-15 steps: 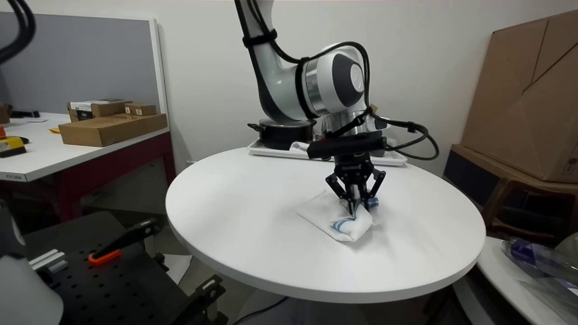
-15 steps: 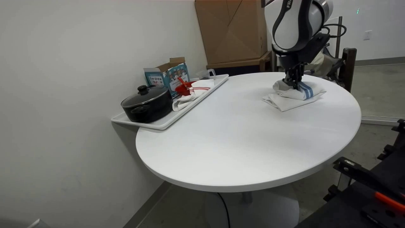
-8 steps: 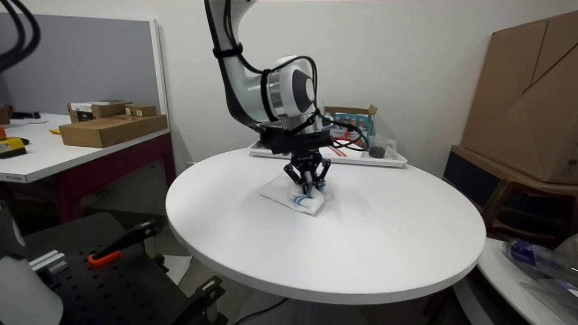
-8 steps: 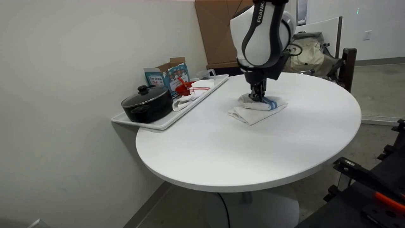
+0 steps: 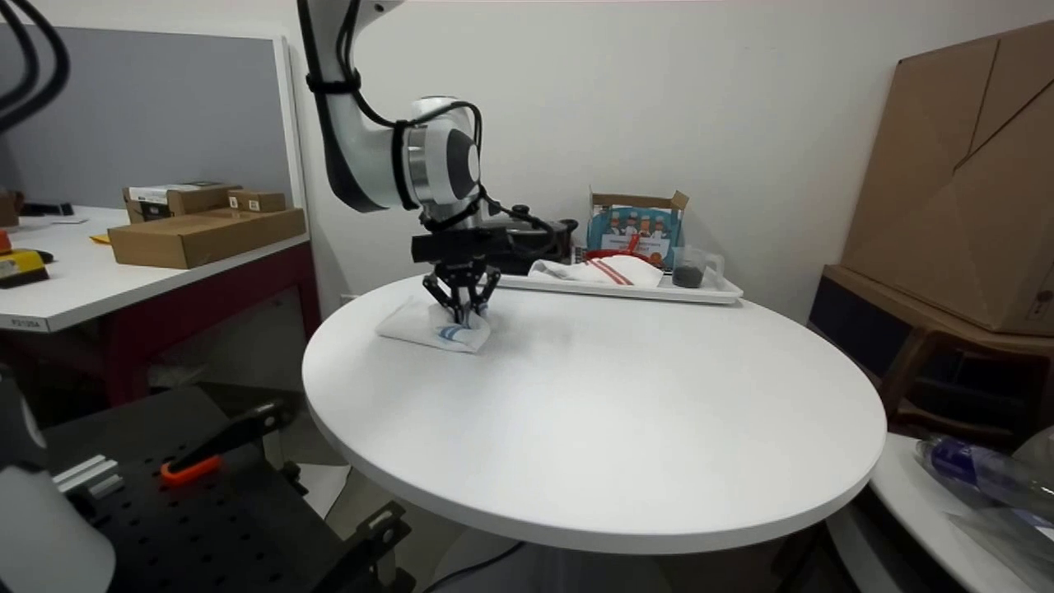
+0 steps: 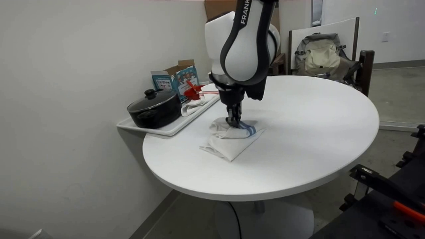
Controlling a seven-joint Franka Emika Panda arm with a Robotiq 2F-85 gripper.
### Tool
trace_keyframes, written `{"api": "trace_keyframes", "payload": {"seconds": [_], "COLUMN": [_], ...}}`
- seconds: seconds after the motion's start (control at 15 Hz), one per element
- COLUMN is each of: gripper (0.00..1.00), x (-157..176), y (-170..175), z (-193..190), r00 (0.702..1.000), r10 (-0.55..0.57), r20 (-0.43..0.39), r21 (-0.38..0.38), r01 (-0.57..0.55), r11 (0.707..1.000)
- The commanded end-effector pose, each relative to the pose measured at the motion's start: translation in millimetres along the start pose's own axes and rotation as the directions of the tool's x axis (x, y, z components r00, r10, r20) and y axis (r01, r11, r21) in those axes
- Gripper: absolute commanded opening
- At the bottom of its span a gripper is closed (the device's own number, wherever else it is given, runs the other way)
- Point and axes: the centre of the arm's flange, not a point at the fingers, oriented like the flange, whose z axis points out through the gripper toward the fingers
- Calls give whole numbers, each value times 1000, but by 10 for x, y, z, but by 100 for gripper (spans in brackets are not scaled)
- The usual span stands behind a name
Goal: Use the tea towel to wipe the table
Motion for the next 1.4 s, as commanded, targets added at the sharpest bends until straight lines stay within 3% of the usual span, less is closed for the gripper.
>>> {"api": "trace_keyframes", "payload": {"seconds": [0.0, 0.33, 0.53, 0.8, 1.07, 1.33], "gripper": [5, 5, 5, 5, 5, 5], "x": [200, 315, 131, -250, -831, -1494], "y": [-490, -1010, -975, -559, 101, 754], "z": [-89, -125, -18, 55, 35, 50], "r00": [993, 973, 963, 973, 990, 975], "r10": [-105, -216, -262, -229, -89, 52], "r20": [-61, -84, -59, 17, 111, 216], "r21": [69, 128, 115, 95, 26, -53], "r01": [109, 225, 267, 226, 86, -42], "r11": [992, 966, 957, 970, 996, 998]}}
